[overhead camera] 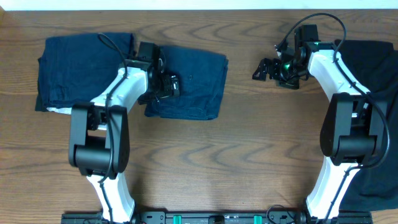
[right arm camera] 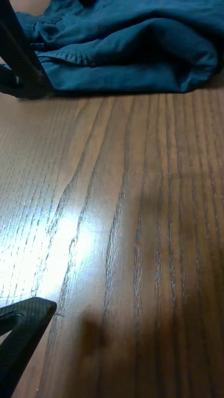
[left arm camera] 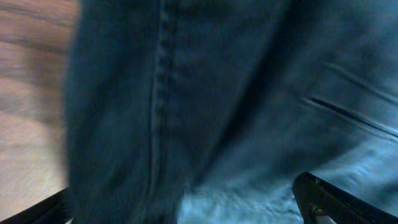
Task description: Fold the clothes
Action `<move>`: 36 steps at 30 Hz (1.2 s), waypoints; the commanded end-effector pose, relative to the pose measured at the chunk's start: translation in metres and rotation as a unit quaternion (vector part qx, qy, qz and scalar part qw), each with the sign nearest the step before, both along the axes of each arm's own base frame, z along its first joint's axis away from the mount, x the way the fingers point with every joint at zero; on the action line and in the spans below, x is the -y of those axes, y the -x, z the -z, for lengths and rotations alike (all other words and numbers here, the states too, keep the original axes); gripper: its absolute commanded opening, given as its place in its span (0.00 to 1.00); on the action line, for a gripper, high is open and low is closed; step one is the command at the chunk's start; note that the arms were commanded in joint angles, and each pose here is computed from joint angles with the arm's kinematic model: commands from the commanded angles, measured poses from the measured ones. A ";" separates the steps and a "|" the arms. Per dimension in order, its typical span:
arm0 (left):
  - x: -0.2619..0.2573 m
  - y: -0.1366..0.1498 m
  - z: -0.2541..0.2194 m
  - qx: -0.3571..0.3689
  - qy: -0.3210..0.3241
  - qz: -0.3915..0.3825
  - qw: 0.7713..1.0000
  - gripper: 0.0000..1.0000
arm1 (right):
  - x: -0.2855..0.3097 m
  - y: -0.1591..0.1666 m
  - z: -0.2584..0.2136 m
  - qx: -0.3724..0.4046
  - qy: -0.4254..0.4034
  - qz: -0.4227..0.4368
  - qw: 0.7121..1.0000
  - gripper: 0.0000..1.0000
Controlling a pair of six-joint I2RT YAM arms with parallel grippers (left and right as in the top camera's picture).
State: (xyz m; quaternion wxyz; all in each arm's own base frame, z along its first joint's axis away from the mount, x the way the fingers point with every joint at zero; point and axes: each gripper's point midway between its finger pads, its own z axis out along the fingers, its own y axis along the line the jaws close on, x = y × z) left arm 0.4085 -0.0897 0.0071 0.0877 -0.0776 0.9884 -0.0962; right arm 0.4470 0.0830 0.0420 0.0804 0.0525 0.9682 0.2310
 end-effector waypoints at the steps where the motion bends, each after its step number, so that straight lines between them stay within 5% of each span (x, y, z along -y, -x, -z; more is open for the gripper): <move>1: -0.003 0.003 0.016 -0.016 -0.009 -0.002 1.000 0.98 | -0.001 -0.005 -0.012 0.019 0.002 -0.006 1.000 0.99; 15: 0.009 0.010 0.029 -0.029 -0.011 0.014 0.999 0.97 | -0.001 -0.005 -0.012 0.019 0.002 -0.006 1.000 0.99; 36: -0.023 -0.007 -0.005 0.021 -0.112 0.022 0.993 0.99 | -0.001 -0.005 -0.012 0.019 0.002 -0.006 1.000 0.99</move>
